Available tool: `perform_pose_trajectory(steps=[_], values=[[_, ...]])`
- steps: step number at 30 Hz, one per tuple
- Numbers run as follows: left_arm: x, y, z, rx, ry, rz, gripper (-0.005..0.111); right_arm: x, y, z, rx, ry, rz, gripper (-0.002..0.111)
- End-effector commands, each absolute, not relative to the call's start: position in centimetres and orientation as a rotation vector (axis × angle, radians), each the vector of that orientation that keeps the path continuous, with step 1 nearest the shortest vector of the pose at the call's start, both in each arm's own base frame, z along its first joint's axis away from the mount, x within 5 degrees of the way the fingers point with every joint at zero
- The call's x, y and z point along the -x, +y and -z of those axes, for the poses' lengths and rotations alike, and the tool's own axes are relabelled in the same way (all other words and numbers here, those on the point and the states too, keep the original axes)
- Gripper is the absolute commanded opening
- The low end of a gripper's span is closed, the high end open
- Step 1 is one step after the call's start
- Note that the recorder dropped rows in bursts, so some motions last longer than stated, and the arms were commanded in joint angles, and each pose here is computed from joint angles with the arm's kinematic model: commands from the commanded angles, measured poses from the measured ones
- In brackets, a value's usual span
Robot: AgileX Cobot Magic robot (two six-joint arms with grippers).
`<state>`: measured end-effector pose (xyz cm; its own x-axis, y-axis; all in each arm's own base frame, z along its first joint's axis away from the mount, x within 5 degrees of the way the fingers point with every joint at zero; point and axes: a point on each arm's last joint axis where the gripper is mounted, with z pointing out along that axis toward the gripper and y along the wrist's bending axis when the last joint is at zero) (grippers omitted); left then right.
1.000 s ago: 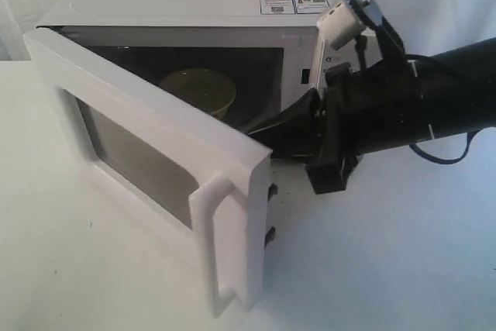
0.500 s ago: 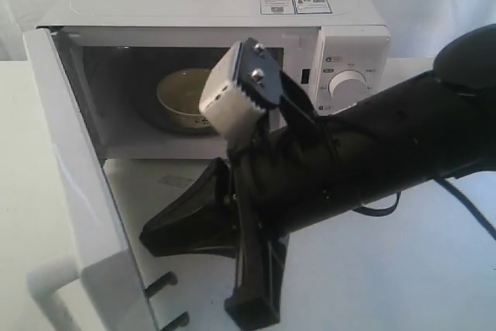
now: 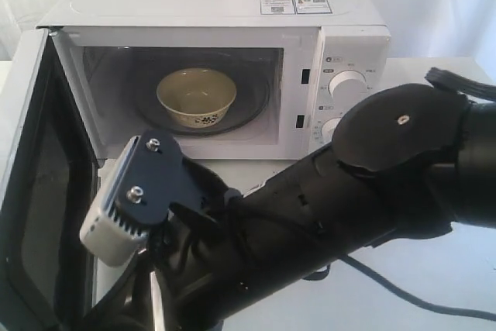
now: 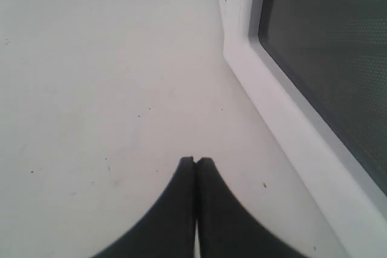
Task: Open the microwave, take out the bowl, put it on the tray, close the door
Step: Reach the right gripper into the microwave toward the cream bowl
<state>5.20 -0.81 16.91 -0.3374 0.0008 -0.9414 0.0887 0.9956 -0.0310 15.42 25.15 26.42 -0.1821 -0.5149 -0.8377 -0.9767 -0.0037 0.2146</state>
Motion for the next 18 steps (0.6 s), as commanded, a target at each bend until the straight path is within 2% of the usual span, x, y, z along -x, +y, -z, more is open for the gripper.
perform_pose_trajectory(steps=[1,6,9,18], values=[[-5.2,-0.9,-16.8,-0.068,1.916,0.100,0.000,-16.6,24.8,-25.8,1.569,1.734,-0.851,0.000],[-5.2,-0.9,-16.8,-0.068,1.916,0.100,0.000,-20.2,24.1,-25.7,1.346,1.750,-0.452,0.000],[-5.2,-0.9,-16.8,-0.068,1.916,0.100,0.000,-21.5,24.3,-25.7,1.346,1.690,-0.310,0.000],[-5.2,-0.9,-16.8,-0.068,1.916,0.100,0.000,-25.5,26.9,-26.1,1.294,1.594,-0.147,0.000]])
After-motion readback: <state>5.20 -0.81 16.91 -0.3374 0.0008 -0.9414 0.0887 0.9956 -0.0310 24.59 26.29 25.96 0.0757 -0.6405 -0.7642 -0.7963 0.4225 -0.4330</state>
